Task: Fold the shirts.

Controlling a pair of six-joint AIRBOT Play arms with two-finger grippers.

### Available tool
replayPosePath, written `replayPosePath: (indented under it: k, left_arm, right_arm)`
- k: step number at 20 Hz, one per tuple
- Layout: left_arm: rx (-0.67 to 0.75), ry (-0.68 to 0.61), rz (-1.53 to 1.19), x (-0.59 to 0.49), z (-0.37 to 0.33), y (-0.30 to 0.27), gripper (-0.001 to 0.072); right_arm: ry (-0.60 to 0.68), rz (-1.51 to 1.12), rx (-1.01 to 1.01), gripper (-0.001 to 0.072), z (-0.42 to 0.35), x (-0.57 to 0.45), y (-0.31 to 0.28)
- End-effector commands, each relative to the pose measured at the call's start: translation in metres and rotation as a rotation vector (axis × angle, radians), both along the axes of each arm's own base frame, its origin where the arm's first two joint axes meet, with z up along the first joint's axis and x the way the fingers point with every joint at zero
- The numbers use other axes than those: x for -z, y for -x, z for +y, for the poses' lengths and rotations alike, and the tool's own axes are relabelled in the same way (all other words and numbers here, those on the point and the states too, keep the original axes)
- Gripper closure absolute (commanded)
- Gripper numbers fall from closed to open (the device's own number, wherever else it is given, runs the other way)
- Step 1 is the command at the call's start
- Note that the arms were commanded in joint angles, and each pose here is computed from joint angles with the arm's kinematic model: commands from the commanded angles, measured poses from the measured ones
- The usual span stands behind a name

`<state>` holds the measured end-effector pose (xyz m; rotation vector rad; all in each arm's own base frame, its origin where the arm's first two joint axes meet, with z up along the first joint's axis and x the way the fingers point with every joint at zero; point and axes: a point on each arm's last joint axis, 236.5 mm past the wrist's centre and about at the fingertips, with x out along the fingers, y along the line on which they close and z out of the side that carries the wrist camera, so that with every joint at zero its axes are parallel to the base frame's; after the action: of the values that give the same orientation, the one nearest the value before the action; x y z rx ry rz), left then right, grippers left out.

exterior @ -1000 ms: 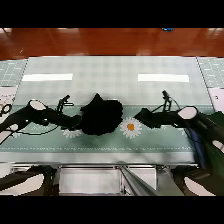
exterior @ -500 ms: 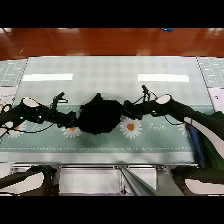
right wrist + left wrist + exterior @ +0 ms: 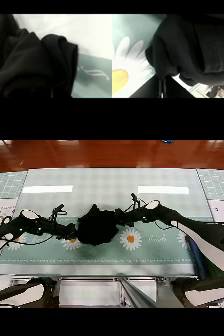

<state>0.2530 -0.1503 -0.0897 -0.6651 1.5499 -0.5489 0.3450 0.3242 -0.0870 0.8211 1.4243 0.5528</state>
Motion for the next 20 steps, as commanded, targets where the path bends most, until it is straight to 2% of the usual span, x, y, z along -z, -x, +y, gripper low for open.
replayPosePath:
  k: [1,6,10,14,17,20]
  left_arm:
    - [-0.015,-0.003,-0.026,-0.004,0.005,-0.010,0.0688]
    - [-0.154,0.082,-0.313,-0.108,0.039,-0.088,0.0688]
    - [-0.258,0.166,-0.745,-0.280,0.064,-0.144,0.0689]
    - [-0.201,0.129,-1.126,-0.432,0.059,-0.128,0.0689]
    - [-0.192,0.085,-1.300,-0.504,0.057,-0.097,0.0688]
    - [-0.218,0.015,-1.435,-0.548,0.060,-0.055,0.0689]
  right_arm:
    - [-0.006,-0.039,-0.080,0.0685,0.000,-0.012,0.003]
    - [0.095,-0.311,-0.005,0.0686,-0.070,-0.122,-0.051]
    - [0.209,-0.677,0.146,0.0686,-0.150,-0.283,-0.080]
    - [0.333,-1.015,0.170,0.0686,-0.188,-0.428,-0.024]
    - [0.461,-1.164,0.212,0.0686,-0.219,-0.487,0.037]
    - [0.518,-1.279,0.297,0.0686,-0.244,-0.526,0.096]
